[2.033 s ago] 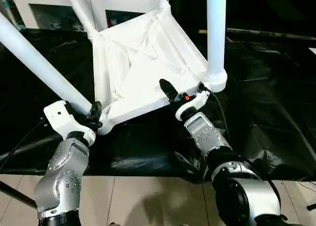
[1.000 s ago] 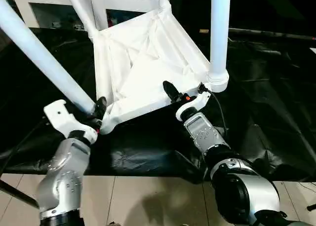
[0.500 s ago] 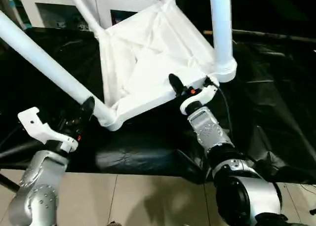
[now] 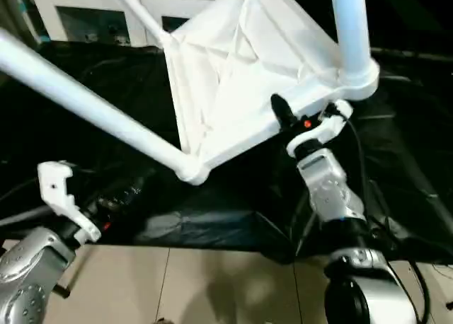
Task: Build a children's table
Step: Flip table
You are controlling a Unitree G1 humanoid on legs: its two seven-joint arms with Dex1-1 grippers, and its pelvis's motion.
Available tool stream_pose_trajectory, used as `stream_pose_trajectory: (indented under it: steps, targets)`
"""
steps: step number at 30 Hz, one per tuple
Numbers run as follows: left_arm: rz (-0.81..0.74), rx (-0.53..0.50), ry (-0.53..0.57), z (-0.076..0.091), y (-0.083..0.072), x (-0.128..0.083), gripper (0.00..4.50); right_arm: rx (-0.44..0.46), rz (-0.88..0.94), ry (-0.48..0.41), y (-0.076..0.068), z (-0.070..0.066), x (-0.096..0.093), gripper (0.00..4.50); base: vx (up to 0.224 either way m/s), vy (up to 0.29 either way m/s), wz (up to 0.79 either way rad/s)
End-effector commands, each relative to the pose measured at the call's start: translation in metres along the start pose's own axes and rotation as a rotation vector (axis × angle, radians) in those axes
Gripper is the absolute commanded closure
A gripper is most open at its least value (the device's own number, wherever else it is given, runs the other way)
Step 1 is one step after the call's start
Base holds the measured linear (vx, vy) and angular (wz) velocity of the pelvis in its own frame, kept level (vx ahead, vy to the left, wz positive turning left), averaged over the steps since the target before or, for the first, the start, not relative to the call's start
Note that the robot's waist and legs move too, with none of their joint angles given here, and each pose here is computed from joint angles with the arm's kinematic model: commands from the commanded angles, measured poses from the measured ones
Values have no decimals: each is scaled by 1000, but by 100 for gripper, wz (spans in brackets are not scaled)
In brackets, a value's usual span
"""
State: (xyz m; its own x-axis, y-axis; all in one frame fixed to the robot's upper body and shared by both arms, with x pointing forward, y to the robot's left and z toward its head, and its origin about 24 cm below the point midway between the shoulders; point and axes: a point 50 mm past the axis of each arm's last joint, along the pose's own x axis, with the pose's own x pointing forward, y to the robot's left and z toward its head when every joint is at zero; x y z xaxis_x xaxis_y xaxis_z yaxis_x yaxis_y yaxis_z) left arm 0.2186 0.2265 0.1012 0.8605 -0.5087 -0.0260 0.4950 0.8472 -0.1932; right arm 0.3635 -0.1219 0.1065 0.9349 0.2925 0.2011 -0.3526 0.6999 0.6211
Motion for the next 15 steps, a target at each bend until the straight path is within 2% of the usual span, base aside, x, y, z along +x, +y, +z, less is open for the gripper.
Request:
stream_pose_trajectory:
  steps: [1, 3, 7, 10, 14, 15]
  targets:
    - [-92, 54, 3, 11, -13, 5, 0, -214, 36, -59, 8, 30, 0, 234, 0, 0, 0]
    - [-157, 86, 9, 18, -23, 10, 0, -257, -17, -51, 5, 35, -2, 234, 0, 0, 0]
    - [-227, 108, 17, 23, -35, 17, 0, -275, -80, -62, 3, 41, -2, 235, 0, 0, 0]
    - [-289, 130, 10, 27, -46, 25, 0, -299, -102, -82, 8, 47, -1, 239, 0, 0, 0]
    - [-294, 139, 9, 28, -48, 27, 0, -316, -99, -80, 10, 48, 0, 240, 0, 0, 0]
    - [-277, 176, -5, 30, -47, 31, 0, -349, -91, -74, 13, 48, 1, 241, 0, 0, 0]
